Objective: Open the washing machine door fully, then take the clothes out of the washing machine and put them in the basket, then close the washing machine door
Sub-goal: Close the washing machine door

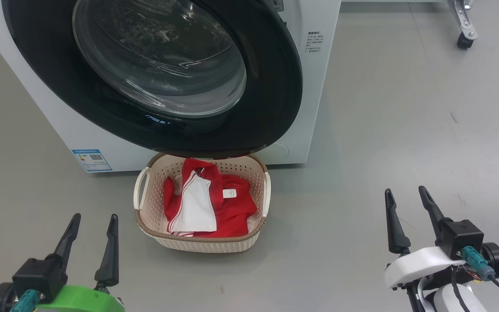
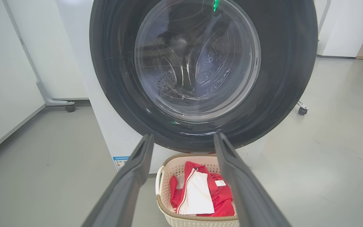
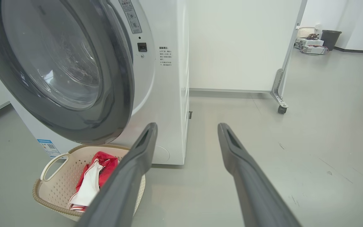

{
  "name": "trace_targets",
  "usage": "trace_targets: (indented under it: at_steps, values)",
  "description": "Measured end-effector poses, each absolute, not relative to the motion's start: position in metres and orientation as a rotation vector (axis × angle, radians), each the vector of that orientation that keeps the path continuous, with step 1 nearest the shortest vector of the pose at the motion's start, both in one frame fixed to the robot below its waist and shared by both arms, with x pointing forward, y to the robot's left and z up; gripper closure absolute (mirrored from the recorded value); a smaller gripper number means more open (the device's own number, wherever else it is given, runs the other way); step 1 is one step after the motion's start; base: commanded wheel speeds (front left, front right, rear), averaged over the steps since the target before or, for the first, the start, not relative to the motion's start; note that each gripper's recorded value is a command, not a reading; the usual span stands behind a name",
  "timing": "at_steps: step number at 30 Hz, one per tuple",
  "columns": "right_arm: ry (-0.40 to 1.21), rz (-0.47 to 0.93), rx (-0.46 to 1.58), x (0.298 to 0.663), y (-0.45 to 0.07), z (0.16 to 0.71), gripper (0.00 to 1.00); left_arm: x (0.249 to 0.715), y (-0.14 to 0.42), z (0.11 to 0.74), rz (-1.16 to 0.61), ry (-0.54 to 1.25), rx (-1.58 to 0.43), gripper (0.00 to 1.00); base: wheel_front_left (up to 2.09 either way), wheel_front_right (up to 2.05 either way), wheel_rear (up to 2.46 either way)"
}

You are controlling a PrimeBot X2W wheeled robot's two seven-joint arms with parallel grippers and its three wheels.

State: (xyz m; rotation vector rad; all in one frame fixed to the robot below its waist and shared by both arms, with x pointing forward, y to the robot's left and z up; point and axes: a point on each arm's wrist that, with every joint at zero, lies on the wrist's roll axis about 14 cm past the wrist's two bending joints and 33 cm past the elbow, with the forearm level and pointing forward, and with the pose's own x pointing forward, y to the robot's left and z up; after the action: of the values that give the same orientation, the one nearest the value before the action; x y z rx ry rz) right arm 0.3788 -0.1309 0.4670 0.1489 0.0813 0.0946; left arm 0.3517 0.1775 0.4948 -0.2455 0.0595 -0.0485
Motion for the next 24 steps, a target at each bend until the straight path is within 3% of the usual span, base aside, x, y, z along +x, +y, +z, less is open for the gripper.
trace_targets:
  at_steps: [13,14,15,24]
  values:
    - [0.075,0.095,0.151,0.3808,-0.1305,0.4704,0.00,0.3513,0.1776,0.4927,-0.035,0.063,-0.246,0.00,0.00,0.00,0.00]
    - [0.074,0.095,0.150,0.3810,-0.1305,0.4706,0.18,0.3513,0.1777,0.4925,-0.035,0.064,-0.246,0.00,0.00,0.00,0.00]
    - [0.077,0.096,0.150,0.3811,-0.1301,0.4701,1.00,0.3512,0.1778,0.4923,-0.034,0.064,-0.245,0.00,0.00,0.00,0.00]
    - [0.088,0.105,0.155,0.3842,-0.1267,0.4682,1.00,0.3493,0.1794,0.4899,-0.026,0.071,-0.233,0.00,0.00,0.00,0.00]
